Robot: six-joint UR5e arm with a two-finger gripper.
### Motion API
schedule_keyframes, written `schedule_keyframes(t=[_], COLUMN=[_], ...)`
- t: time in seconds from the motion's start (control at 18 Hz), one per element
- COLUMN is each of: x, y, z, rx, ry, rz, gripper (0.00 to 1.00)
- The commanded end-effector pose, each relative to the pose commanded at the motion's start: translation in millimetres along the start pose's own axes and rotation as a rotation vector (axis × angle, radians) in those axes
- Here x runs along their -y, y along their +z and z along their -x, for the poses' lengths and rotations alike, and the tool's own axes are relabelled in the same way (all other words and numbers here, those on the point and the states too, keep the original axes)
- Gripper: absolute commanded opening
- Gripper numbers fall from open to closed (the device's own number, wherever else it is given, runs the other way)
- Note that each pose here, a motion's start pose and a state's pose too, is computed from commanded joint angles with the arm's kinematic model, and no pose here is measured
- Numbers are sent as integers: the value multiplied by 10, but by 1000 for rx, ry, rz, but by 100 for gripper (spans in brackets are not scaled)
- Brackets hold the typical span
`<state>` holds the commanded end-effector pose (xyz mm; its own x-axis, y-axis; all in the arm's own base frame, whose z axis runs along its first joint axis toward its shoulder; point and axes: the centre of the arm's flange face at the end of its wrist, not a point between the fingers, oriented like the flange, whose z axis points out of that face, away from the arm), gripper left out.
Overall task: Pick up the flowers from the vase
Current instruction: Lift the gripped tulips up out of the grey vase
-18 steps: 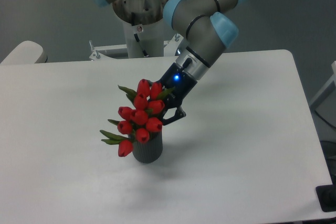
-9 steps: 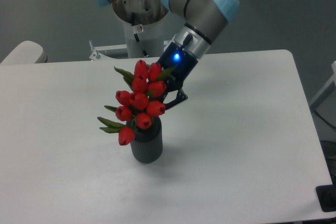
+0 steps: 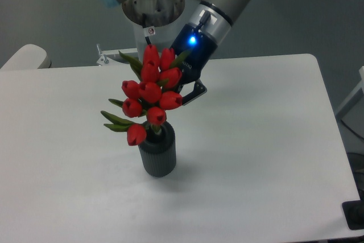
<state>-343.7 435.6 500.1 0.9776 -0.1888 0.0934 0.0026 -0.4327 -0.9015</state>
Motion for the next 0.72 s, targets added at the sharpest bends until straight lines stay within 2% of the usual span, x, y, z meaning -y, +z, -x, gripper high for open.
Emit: schedule_keyframes(t=[0.39,0.72], x=[413,257], y=[-271,-660], z=[-169,231], rx=[43,136], ry=[-16,-41], rz=[-31,-38], gripper=[41,41])
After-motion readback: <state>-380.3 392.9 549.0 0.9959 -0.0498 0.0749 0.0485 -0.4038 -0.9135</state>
